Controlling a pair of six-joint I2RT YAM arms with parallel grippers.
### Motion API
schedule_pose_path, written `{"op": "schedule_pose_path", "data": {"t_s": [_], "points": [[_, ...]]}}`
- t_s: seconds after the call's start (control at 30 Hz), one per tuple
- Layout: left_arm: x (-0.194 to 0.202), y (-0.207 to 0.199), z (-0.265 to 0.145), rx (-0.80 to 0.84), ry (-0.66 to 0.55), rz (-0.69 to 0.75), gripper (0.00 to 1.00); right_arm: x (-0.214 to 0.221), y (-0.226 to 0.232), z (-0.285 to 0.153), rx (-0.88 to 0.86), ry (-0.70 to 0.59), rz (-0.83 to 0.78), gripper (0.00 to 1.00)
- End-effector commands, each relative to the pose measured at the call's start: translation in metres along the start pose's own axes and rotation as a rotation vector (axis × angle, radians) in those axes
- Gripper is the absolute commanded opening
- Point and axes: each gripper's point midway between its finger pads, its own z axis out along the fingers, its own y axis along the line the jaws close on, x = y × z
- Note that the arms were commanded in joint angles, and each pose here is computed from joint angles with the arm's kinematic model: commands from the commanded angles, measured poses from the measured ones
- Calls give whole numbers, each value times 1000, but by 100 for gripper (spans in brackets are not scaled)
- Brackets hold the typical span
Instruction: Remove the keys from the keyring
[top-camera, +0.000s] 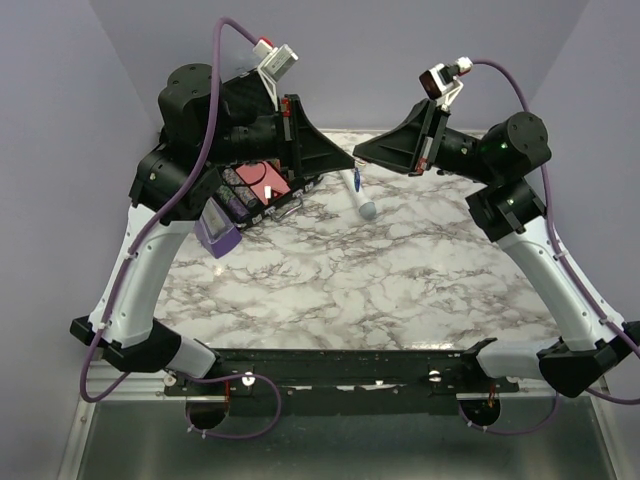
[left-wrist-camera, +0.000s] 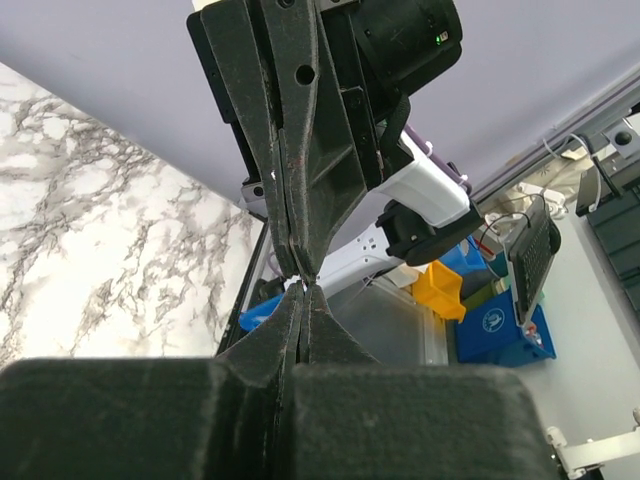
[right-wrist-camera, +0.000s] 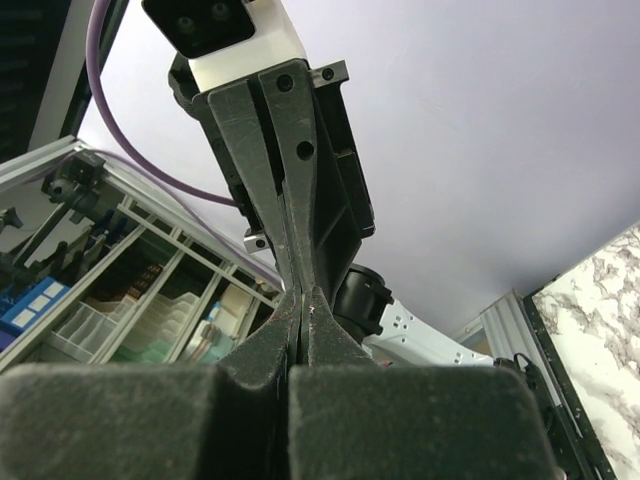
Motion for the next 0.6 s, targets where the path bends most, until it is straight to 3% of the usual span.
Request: {"op": "schedule_pose_path", "data": {"t_s": [0.0, 0.57], "points": [[-14, -9, 1, -33, -76, 23, 0, 0, 5, 0, -2, -3, -7, 1], [-34, 0, -1, -193, -388, -131, 0, -20, 2, 2, 28, -116, -31, 1]]}}
